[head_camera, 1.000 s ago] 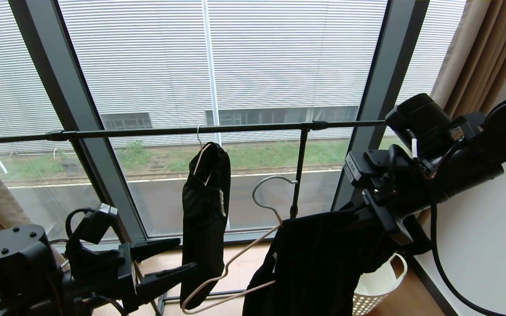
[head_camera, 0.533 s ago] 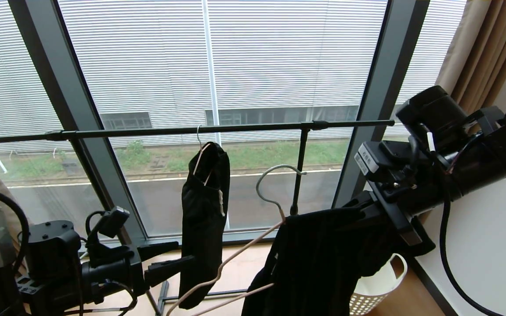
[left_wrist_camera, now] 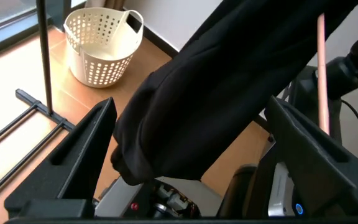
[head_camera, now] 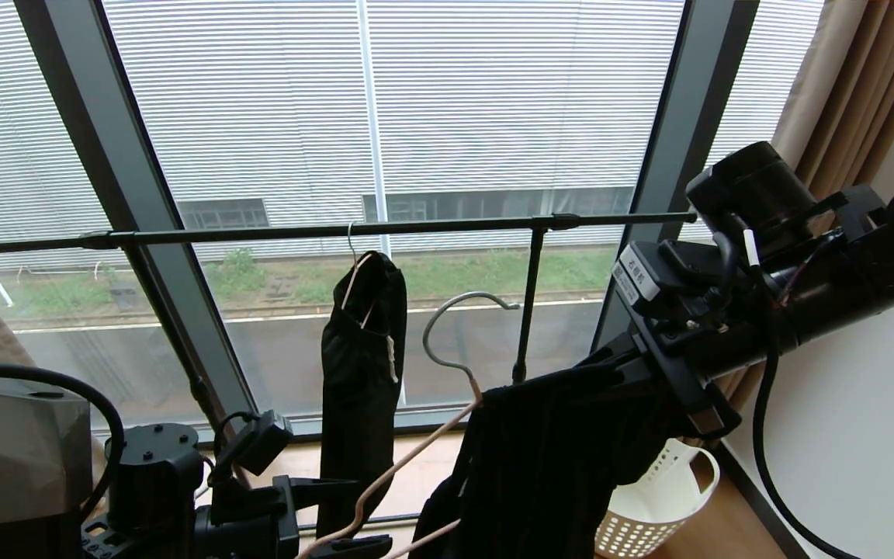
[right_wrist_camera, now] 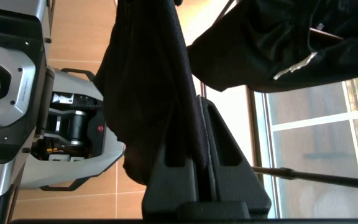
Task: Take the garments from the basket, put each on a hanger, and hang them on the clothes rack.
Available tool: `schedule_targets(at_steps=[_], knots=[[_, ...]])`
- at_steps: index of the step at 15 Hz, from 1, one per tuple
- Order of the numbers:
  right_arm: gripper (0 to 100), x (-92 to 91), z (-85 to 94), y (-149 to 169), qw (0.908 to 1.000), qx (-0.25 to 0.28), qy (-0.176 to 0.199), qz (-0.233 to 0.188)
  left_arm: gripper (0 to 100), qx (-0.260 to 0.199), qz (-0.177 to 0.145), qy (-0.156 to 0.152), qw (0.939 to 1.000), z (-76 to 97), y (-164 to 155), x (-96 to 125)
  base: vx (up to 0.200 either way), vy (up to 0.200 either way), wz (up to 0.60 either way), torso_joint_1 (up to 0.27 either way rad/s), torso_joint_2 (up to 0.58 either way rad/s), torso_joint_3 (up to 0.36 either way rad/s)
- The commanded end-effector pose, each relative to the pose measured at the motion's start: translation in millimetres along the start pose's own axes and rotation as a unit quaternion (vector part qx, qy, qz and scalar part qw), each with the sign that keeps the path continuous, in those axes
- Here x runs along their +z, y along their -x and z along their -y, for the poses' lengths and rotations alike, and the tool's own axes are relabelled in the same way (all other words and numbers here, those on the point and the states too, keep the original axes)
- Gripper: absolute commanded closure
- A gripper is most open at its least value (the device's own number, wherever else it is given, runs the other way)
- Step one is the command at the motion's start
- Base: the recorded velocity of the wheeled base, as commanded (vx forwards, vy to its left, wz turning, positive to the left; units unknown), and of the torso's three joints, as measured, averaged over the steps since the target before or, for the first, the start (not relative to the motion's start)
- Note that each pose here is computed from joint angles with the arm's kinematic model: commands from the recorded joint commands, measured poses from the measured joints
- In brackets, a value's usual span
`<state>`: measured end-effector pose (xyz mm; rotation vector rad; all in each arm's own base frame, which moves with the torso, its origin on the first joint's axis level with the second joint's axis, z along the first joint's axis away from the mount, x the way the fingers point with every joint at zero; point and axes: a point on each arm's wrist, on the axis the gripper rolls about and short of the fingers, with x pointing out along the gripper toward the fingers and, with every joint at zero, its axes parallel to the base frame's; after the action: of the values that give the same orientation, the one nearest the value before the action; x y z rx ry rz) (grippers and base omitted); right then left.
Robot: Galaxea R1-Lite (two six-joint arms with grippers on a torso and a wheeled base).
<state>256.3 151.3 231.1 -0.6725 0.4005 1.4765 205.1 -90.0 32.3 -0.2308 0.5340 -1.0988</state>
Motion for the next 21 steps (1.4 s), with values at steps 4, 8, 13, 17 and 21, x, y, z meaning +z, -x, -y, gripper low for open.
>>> schedule_targets(at_steps=[4, 8, 13, 17, 21], knots=[[100, 7.9, -5.9, -10.6, 0.9997, 0.021, 0.013, 0.004, 0, -0.006, -0.009, 0.003, 0.9999, 3.3, -1.1, -3.5, 0.000, 0.000, 0.00, 0.000, 0.00, 0.000], [100, 11.3, -7.1, -13.7, 0.9995, 0.025, 0.019, 0.006, 0, -0.014, -0.012, 0.000, 0.9998, 5.8, -3.4, -4.0, 0.000, 0.000, 0.00, 0.000, 0.00, 0.000], [100, 17.9, -10.5, -19.5, 0.9988, 0.037, 0.030, 0.012, 0, -0.024, -0.022, -0.006, 0.9995, 11.1, -5.7, -6.8, 0.000, 0.000, 0.00, 0.000, 0.00, 0.000], [100, 20.5, -8.4, -20.5, 0.9981, 0.046, 0.026, 0.030, 0, -0.038, -0.035, -0.009, 0.9986, 15.7, -10.8, -11.3, 0.000, 0.000, 0.00, 0.000, 0.00, 0.000], [100, 15.8, -3.4, -17.0, 0.9988, 0.036, 0.020, 0.028, 0, -0.029, -0.031, -0.005, 0.9991, 13.3, -7.1, -10.5, 0.000, 0.000, 0.00, 0.000, 0.00, 0.000]])
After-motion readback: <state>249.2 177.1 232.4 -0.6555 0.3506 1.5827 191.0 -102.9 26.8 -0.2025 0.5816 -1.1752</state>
